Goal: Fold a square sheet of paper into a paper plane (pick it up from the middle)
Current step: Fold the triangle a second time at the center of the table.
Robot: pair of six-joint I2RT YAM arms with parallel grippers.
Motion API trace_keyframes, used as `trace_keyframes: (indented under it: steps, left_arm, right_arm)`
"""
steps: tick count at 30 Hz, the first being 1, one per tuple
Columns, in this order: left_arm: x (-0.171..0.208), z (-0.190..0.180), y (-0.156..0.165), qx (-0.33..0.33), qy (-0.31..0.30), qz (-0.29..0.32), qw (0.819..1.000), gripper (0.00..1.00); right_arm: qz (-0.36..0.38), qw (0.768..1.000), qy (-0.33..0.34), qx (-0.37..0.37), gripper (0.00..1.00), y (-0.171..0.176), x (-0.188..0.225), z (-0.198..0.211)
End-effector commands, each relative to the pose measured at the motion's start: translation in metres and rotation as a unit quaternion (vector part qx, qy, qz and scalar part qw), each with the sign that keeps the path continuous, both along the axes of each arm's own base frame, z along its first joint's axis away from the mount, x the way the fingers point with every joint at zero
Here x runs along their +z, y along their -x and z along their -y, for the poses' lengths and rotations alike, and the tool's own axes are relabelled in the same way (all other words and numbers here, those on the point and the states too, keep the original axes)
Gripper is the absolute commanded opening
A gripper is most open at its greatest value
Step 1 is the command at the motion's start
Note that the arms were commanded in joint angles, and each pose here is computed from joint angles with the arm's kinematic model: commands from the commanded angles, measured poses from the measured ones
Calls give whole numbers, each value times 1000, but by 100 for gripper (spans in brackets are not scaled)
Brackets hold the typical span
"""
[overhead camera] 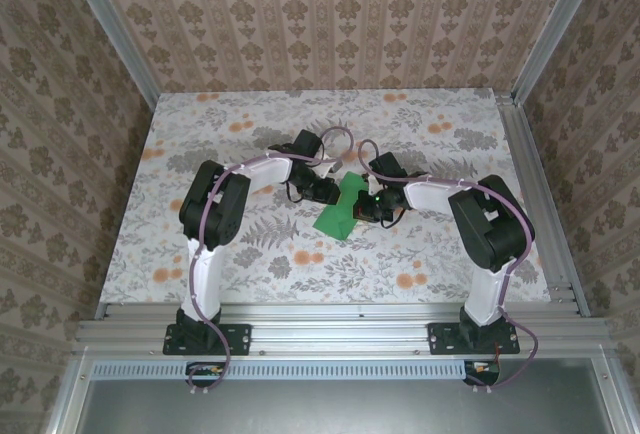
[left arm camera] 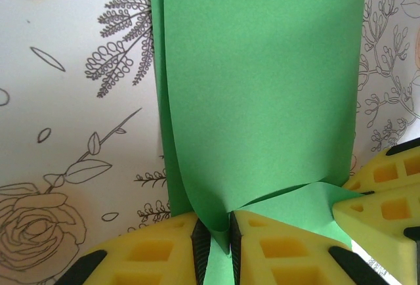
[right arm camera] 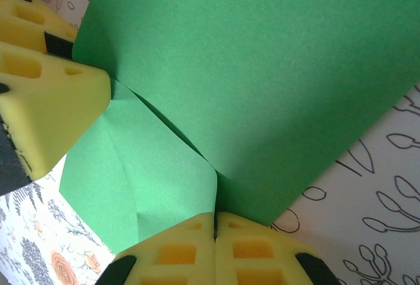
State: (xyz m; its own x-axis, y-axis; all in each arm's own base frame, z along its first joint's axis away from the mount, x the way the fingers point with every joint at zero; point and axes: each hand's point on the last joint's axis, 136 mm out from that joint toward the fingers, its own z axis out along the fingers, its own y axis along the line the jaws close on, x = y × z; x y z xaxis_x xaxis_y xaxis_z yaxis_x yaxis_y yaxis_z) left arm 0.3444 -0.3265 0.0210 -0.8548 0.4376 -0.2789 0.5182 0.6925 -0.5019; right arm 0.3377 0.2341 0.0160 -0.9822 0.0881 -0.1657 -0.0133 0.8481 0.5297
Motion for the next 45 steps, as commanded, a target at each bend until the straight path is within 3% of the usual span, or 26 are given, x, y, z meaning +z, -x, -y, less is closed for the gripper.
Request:
trace_keyframes:
  steps: [1, 9, 23, 33, 45]
  left_arm:
    - [-54, -24, 19, 8, -67, -46, 997, 22]
    - [-56, -24, 20, 5, -68, -49, 996, 23]
    - [-51, -24, 16, 17, -52, -54, 997, 25]
    - [-6, -20, -6, 52, 7, -34, 998, 34]
    - [55, -34, -13, 85, -10, 24, 996, 40]
  right_arm:
    - [36, 999, -2, 14, 5, -8, 10, -3]
    - [74, 997, -5, 29, 5, -7, 30, -7]
    - [34, 998, 31, 34, 5, -4, -6, 1]
    - [12, 998, 55, 37, 4, 5, -22, 12]
    - [9, 997, 58, 40, 4, 11, -24, 15]
